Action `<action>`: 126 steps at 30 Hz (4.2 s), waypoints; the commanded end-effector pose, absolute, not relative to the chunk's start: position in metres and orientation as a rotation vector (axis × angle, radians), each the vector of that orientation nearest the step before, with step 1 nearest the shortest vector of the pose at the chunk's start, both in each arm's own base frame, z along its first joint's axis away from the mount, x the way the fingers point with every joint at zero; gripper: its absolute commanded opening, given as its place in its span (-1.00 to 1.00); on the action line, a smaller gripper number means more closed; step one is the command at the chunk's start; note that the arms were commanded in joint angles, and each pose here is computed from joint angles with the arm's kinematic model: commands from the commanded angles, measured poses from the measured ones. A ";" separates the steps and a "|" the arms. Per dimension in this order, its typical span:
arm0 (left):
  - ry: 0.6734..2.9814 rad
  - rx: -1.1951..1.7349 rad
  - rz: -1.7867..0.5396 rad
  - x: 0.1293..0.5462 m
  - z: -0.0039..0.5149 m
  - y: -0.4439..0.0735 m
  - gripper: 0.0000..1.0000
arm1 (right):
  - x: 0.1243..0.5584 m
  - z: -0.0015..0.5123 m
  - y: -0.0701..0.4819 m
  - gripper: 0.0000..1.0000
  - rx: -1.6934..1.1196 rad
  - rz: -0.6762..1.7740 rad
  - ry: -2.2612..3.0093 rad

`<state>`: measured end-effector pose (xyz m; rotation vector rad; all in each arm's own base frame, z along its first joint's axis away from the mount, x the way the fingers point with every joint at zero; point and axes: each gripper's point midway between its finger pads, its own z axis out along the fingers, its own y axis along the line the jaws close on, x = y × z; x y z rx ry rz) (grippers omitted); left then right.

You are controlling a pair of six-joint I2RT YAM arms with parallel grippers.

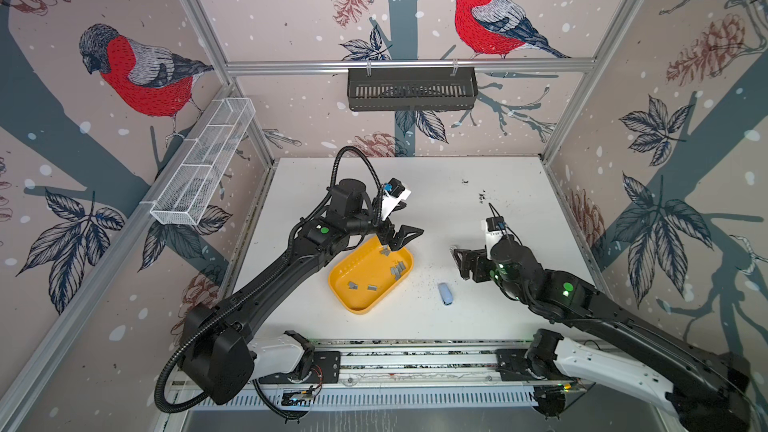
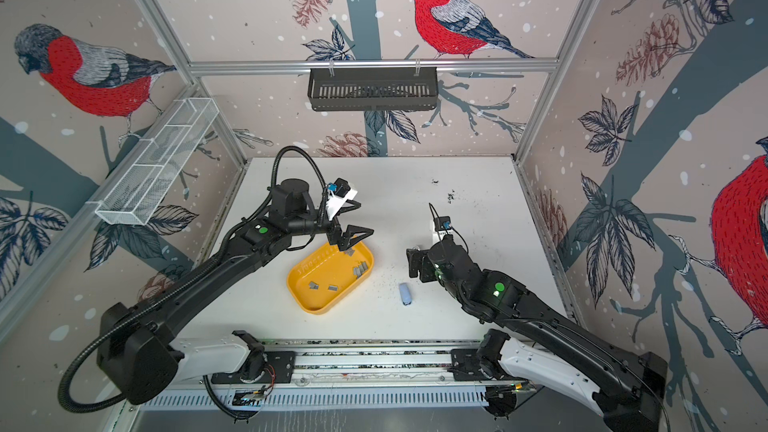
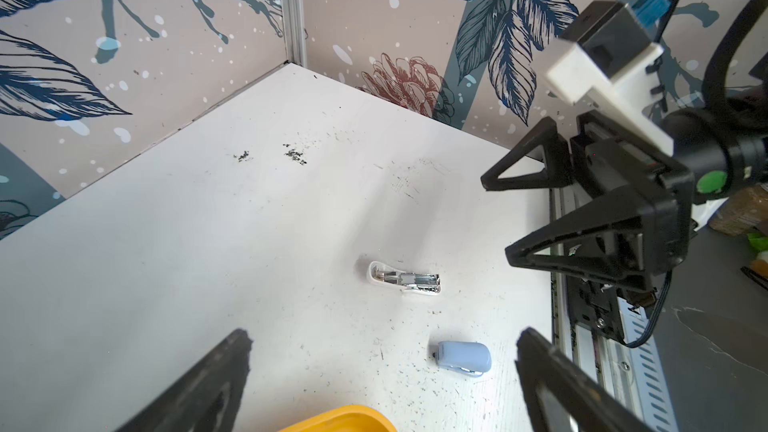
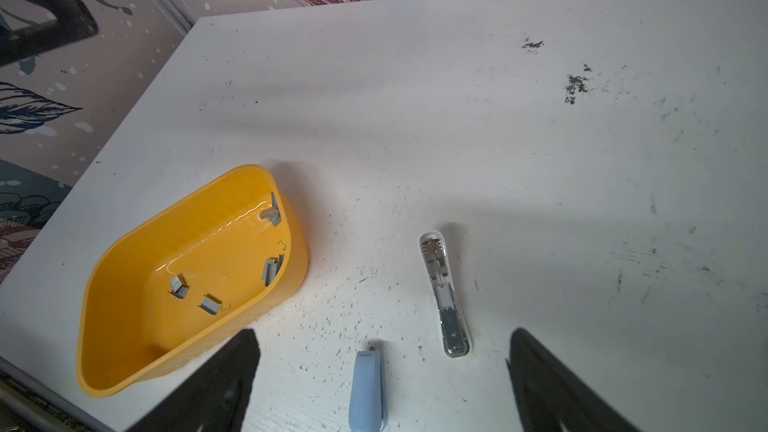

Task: Load the staples into the stapler
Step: 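Reach the left gripper across to the light-blue stapler while the right gripper lifts away, then close the left gripper on the light-blue stapler, then lift the light-blue stapler with the left gripper up beside the right gripper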

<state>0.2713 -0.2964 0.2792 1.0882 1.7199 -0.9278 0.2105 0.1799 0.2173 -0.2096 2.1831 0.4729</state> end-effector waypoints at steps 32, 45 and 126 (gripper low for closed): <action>1.869 1.867 -0.397 0.191 0.099 -0.381 0.81 | 0.156 0.245 0.118 1.00 -0.219 0.559 2.137; 1.892 1.972 -0.168 0.196 0.046 -0.386 0.55 | 0.157 0.246 0.116 0.99 -0.199 0.553 2.131; 1.752 1.227 -0.951 0.260 0.254 -0.329 -0.50 | 0.228 0.254 0.226 1.00 -0.083 0.977 2.051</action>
